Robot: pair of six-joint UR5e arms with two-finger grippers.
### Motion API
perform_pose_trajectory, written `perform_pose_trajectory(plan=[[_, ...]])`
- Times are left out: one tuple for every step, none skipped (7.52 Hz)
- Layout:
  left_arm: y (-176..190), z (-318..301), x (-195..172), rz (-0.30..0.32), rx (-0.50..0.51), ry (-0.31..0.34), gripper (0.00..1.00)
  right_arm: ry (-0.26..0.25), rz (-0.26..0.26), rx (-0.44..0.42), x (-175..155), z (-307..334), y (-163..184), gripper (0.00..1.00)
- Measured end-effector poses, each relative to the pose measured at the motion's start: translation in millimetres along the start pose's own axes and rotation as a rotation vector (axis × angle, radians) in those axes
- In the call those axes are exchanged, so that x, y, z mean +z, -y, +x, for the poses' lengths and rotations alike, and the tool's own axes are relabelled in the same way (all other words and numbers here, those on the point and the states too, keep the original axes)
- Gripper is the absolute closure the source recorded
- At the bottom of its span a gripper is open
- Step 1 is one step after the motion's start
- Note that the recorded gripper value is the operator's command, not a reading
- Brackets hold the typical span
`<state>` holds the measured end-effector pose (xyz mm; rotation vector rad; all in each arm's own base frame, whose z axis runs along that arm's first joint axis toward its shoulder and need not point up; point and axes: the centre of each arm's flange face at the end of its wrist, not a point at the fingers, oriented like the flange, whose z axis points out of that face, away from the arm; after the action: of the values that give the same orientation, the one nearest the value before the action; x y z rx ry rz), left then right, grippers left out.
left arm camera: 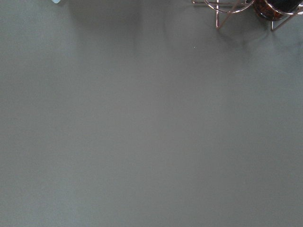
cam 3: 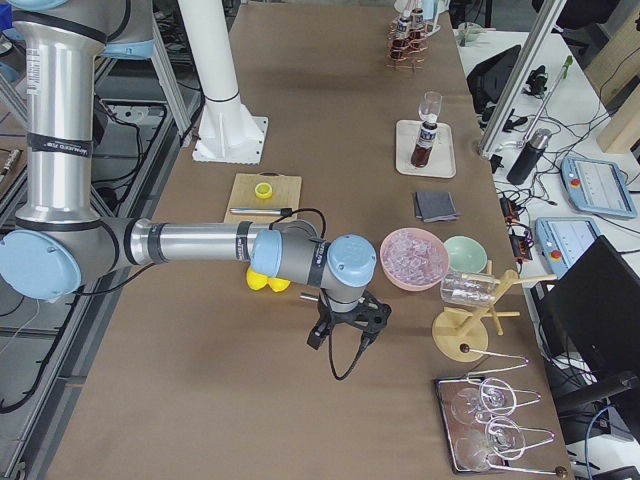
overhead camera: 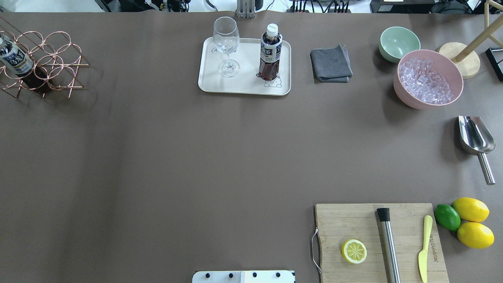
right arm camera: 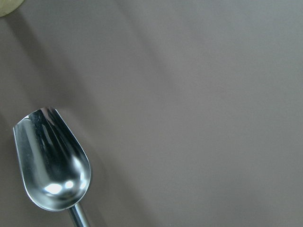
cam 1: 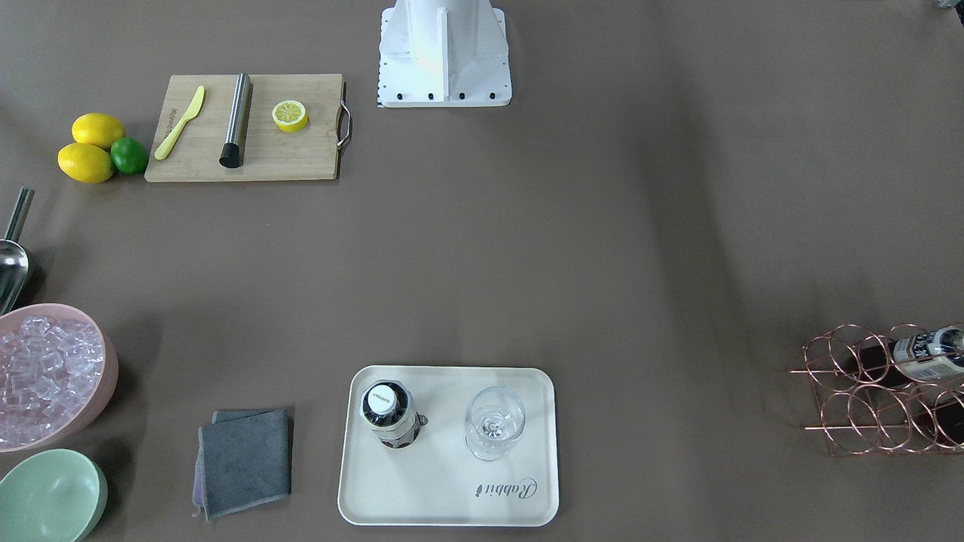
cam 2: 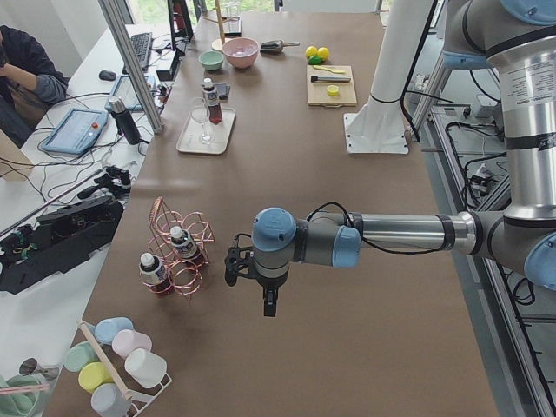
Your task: Take tea from basket to plate
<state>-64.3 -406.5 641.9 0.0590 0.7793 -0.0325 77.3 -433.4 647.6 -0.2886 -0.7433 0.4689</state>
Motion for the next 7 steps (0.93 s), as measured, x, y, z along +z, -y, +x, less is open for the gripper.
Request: perform_pose_trajectory(plan=[[0.3,0.9,-0.4,0.001,0.002,0.001,0.02,0.0,-0.001,0.0,0.4,0.3,0.2,0.0],[0.4,1.4,-0.7,0.001,0.003,0.001,0.02,-0.001,-0.001,-0.002,0.6,-0.2,0.3,0.0],[0.4,1.4,-0.9,0.002,0.004,0.005,0.02,-0.001,-0.002,-0.002,1.1,-1.0,0.4,0.0],[0.4,1.1,-1.1,0.002,0.004,0.01,0.02,-0.002,-0.003,-0.001,1.4,-0.7,0.5,0.0],[0.6,1.1,-1.2,0.003,0.005,0.012,0.02,-0.002,-0.004,-0.001,1.9,-0.7,0.4,0.0],[0.7,1.1,-1.3,0.003,0.005,0.013,0.02,-0.002,-0.004,-0.001,2.0,-0.4,0.3,0.0],[0.8,1.3,-1.5,0.004,0.006,0.013,0.02,-0.002,-0.004,-0.001,2.0,-0.3,0.2,0.0]])
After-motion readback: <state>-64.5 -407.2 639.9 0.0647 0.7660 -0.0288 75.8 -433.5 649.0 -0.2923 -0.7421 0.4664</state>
